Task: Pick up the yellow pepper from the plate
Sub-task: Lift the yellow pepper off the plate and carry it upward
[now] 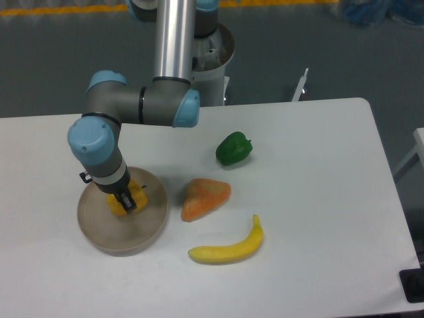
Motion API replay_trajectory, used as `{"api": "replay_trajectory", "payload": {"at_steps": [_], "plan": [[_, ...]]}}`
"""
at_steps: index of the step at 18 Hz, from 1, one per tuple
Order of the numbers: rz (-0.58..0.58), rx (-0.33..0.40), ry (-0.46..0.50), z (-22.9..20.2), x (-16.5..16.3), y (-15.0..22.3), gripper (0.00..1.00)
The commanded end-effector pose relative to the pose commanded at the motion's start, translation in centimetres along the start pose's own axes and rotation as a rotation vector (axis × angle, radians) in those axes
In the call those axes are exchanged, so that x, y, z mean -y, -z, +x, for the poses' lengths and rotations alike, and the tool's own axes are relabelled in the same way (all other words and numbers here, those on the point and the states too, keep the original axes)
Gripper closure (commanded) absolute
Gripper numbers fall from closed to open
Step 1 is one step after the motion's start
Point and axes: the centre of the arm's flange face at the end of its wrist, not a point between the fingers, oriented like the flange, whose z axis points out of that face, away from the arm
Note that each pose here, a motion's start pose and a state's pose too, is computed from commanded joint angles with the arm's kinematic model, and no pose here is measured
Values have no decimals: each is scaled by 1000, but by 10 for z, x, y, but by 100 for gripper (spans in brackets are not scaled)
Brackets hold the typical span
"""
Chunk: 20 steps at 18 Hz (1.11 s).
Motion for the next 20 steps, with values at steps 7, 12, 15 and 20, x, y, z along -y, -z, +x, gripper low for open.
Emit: {"api": "replay_trajectory", "payload": {"at_steps": [7, 12, 15, 20], "plan": [[92, 7, 133, -51, -64, 56, 100], [66, -5, 180, -107, -142, 92, 100], [53, -20, 145, -137, -193, 93, 100], [42, -15, 66, -168, -264, 88, 100]]}}
